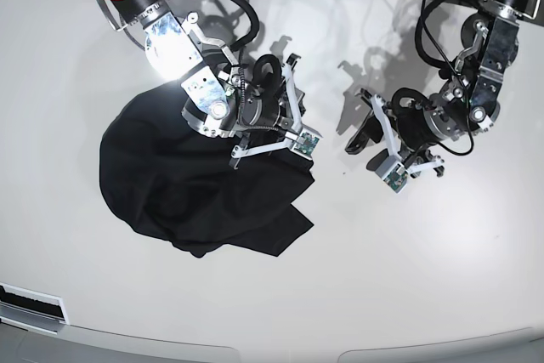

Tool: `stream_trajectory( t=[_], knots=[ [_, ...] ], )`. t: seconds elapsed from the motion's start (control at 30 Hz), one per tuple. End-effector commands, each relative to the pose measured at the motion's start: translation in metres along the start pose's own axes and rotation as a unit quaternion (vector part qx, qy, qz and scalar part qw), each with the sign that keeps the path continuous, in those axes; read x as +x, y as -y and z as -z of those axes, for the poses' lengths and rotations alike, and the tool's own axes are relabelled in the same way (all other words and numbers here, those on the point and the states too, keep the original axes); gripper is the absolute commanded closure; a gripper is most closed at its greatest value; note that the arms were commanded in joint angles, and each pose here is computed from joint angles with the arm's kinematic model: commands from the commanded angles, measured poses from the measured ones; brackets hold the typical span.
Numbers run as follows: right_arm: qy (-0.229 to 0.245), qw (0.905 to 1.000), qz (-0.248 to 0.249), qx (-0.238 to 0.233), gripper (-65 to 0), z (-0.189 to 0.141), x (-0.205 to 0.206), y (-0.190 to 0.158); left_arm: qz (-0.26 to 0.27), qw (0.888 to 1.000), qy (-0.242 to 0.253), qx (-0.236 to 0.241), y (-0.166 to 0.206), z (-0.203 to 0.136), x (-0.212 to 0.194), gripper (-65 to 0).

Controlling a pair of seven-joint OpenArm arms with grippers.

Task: Layout the t-shirt on the table in an organized manner, then fold the t-shirt properly
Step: 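Grasp the shirt fabric with the right gripper and lift it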

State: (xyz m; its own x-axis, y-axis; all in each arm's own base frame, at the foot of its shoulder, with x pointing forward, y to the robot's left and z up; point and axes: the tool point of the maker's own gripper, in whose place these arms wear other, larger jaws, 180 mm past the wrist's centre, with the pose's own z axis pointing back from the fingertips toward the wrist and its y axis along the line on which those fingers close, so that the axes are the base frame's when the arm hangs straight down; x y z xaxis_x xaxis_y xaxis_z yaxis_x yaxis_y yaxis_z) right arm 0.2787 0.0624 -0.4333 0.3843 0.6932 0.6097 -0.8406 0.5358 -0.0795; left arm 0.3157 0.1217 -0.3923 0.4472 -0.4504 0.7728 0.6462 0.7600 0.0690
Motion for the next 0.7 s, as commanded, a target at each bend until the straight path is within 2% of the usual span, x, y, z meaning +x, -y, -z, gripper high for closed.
stream_trajectory(
  t=[0.0,0.1,0.2,0.43,0.57,0.67],
  knots=[
    [0.025,0.9996,-0.001,-0.016,-18.8,-0.005,0.017,0.011,0.004,1.000,0.023,0.006,-0.008,-0.003,0.015,-28.6],
    [0.023,0.9989,-0.006,-0.040,0.0,-0.005,0.017,0.020,0.004,1.000,0.023,0.006,-0.008,-0.003,0.015,-28.6],
    [0.019,0.9974,-0.004,-0.070,0.0,-0.006,0.015,0.030,0.004,1.000,0.023,0.006,-0.008,-0.003,0.015,-28.6],
    [0.031,0.9959,-0.024,-0.082,0.0,-0.018,0.031,0.035,0.005,1.000,0.023,0.007,-0.008,-0.003,0.016,-28.6],
    [0.052,0.9899,-0.023,-0.130,0.0,-0.055,0.059,0.049,0.006,1.000,0.022,0.007,-0.009,-0.004,0.015,-28.6],
    [0.085,0.9787,-0.049,-0.181,0.0,-0.103,0.082,0.062,0.008,1.000,0.020,0.008,-0.010,-0.004,0.014,-28.6]
  ],
)
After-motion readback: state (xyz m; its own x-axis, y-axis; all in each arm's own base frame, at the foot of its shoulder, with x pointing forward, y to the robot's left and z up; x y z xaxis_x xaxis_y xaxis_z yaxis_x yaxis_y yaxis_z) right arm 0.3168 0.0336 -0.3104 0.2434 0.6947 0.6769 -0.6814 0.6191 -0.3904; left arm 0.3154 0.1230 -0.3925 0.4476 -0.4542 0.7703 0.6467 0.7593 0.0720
